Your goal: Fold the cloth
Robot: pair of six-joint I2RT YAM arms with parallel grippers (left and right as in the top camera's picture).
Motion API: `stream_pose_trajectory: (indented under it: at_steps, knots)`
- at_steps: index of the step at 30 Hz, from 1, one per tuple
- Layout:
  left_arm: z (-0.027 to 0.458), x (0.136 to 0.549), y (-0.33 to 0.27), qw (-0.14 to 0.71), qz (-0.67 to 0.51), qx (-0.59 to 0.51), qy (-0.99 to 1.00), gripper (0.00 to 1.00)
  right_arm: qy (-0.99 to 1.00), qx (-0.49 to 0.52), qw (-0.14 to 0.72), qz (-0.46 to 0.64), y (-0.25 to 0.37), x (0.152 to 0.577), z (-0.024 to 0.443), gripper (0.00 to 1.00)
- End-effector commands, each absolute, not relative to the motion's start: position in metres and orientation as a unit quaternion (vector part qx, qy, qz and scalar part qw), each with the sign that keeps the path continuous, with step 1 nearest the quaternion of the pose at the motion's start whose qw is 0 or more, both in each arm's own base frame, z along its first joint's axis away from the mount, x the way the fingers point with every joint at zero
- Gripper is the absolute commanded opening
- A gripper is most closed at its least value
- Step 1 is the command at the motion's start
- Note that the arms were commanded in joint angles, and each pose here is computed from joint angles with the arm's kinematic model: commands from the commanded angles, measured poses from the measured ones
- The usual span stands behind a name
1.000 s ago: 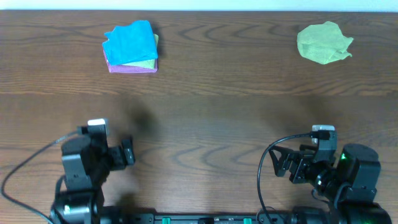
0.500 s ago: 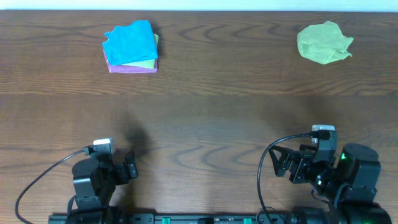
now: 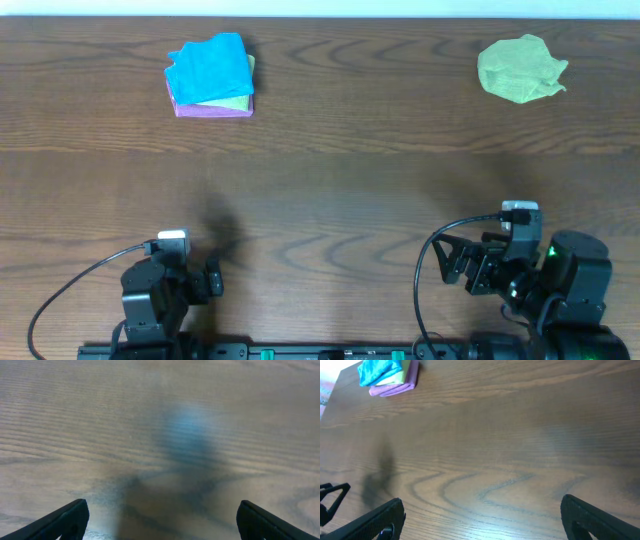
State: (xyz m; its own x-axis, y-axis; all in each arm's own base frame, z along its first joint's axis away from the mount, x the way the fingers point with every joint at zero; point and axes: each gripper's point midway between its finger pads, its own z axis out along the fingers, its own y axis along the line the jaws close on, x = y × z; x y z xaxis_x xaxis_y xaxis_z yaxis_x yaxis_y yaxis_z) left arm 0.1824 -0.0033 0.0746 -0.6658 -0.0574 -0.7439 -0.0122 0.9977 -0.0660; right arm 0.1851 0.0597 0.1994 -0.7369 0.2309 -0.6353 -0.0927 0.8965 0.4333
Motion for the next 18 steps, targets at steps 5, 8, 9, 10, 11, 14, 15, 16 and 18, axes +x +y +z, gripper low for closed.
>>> stream_pose_trajectory:
  at_steps: [5, 8, 9, 10, 11, 14, 15, 16, 18]
  knots:
    - [0.071, 0.176, -0.005, 0.405, -0.015, 0.012, 0.914, 0.95, 0.903, 0.043, 0.361, 0.229, 0.060, 0.185, 0.200, 0.99]
    - [0.070, 0.172, -0.005, 0.404, -0.013, 0.017, 0.914, 0.95, 0.903, 0.043, 0.361, 0.229, 0.060, 0.185, 0.200, 0.99]
    - [0.070, 0.172, -0.005, 0.405, -0.012, 0.019, 0.914, 0.95, 0.903, 0.043, 0.361, 0.229, 0.060, 0.185, 0.200, 0.99]
    - [0.070, 0.171, -0.005, 0.405, -0.011, 0.021, 0.914, 0.95, 0.903, 0.043, 0.361, 0.229, 0.060, 0.185, 0.200, 0.99]
    - [0.070, 0.170, -0.005, 0.406, -0.010, 0.022, 0.913, 0.95, 0.903, 0.043, 0.361, 0.229, 0.060, 0.185, 0.200, 0.99]
    - [0.068, 0.168, -0.005, 0.404, -0.009, 0.025, 0.915, 0.95, 0.903, 0.043, 0.361, 0.229, 0.060, 0.185, 0.200, 0.99]
    - [0.068, 0.166, -0.005, 0.402, -0.008, 0.027, 0.915, 0.95, 0.903, 0.043, 0.361, 0.229, 0.060, 0.185, 0.200, 0.99]
    - [0.067, 0.165, -0.005, 0.400, -0.008, 0.027, 0.916, 0.96, 0.903, 0.043, 0.361, 0.229, 0.060, 0.185, 0.200, 0.99]
    - [0.065, 0.162, -0.005, 0.397, -0.008, 0.027, 0.917, 0.95, 0.903, 0.043, 0.361, 0.229, 0.060, 0.185, 0.200, 0.99]
